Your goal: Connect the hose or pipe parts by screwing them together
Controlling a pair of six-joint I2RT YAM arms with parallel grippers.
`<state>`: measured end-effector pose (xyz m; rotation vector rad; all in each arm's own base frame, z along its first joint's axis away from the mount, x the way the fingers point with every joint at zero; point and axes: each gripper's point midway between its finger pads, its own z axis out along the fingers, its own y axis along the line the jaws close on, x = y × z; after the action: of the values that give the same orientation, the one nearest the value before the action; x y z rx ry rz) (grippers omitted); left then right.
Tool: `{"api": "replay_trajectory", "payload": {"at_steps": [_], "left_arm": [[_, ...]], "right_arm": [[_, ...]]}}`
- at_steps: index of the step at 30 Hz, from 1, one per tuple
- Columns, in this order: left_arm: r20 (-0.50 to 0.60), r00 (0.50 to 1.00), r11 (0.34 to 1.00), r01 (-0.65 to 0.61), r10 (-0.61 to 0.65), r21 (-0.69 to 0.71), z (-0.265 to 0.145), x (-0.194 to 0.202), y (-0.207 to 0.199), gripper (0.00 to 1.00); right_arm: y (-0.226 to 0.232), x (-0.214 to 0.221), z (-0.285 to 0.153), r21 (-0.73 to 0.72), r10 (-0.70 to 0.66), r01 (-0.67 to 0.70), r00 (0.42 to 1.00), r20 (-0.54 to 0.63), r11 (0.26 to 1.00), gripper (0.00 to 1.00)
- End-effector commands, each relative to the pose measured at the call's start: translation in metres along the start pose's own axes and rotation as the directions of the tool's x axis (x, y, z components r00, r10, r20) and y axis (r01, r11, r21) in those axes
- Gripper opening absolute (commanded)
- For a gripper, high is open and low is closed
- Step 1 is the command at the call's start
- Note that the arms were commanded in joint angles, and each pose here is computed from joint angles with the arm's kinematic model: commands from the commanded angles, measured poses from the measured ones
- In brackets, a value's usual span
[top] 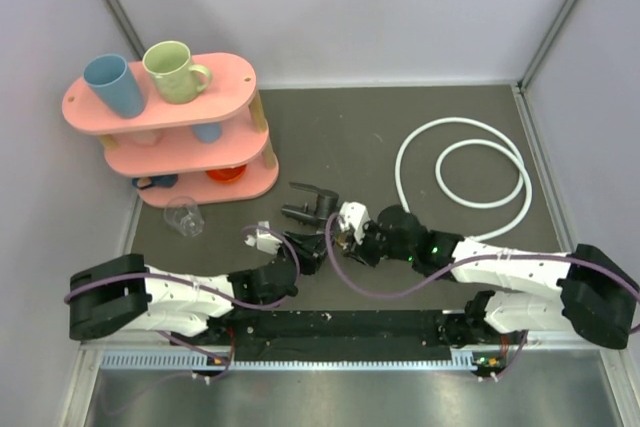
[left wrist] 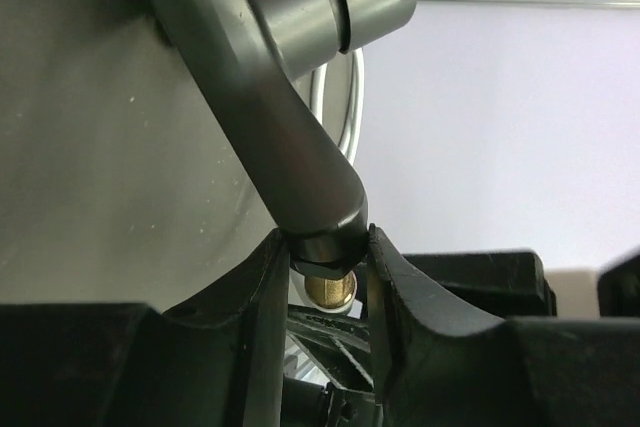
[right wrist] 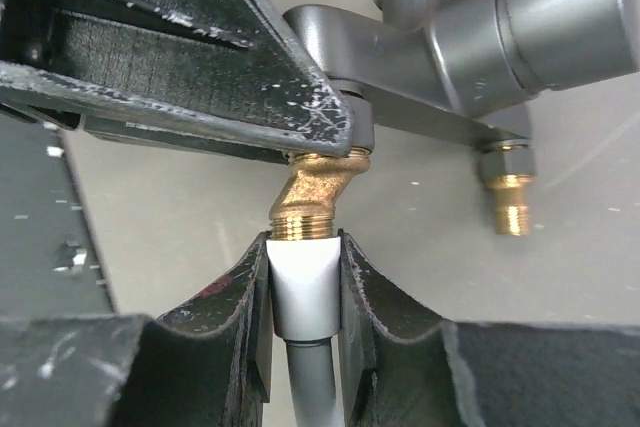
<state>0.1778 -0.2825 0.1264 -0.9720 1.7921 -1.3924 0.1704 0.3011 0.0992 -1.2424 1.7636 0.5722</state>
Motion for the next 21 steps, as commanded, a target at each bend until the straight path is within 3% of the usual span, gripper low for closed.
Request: {"api": "replay_trajectory", "payload": {"at_steps": [1, 2, 5, 11, 12, 15, 18, 20, 21], "left_arm": [[-0.067, 0.996, 0.997, -0.051, 0.054, 0.051, -0.004, 0.015, -0.005, 0.0], [-0.065, 0.996, 0.997, -0.053, 0.057, 0.053, -0.004, 0.015, -0.006, 0.0], [-0.053, 0.996, 0.996, -0.064, 0.067, 0.065, -0.001, 0.015, -0.008, 0.0], [-0.018, 0.997, 0.996, -0.073, 0.074, 0.056, 0.004, 0.012, -0.007, 0.0], [-0.013, 0.997, 0.996, -0.076, 0.077, 0.052, 0.004, 0.011, -0.006, 0.0], [0.008, 0.997, 0.996, -0.073, 0.073, 0.049, 0.006, 0.008, -0.008, 0.0], [0.016, 0.998, 0.998, -0.065, 0.065, 0.024, 0.007, 0.008, -0.008, 0.0], [0.019, 0.997, 0.997, -0.076, 0.076, 0.014, 0.007, 0.008, -0.009, 0.0], [0.02, 0.997, 0.997, -0.072, 0.072, 0.02, 0.007, 0.007, -0.012, 0.0]], "right_arm": [[-0.007, -0.053, -0.015, -0.262, 0.253, -0.202, 0.951, 0.176, 0.944, 0.0], [0.008, -0.057, -0.02, -0.381, 0.281, -0.201, 0.945, 0.167, 0.903, 0.0], [0.017, -0.053, -0.019, -0.462, 0.345, -0.267, 0.934, 0.09, 0.846, 0.0], [0.008, -0.041, -0.013, -0.469, 0.473, -0.413, 0.881, 0.01, 0.78, 0.0], [0.006, -0.032, -0.011, -0.435, 0.476, -0.436, 0.879, -0.02, 0.788, 0.13], [-0.009, -0.018, -0.01, -0.313, 0.466, -0.453, 0.884, -0.034, 0.835, 0.37], [-0.021, -0.013, -0.018, -0.204, 0.435, -0.427, 0.901, -0.009, 0.881, 0.55], [-0.03, -0.014, -0.027, -0.117, 0.384, -0.378, 0.923, 0.035, 0.918, 0.59], [-0.025, -0.018, -0.029, -0.107, 0.349, -0.342, 0.936, 0.047, 0.933, 0.66]]}}
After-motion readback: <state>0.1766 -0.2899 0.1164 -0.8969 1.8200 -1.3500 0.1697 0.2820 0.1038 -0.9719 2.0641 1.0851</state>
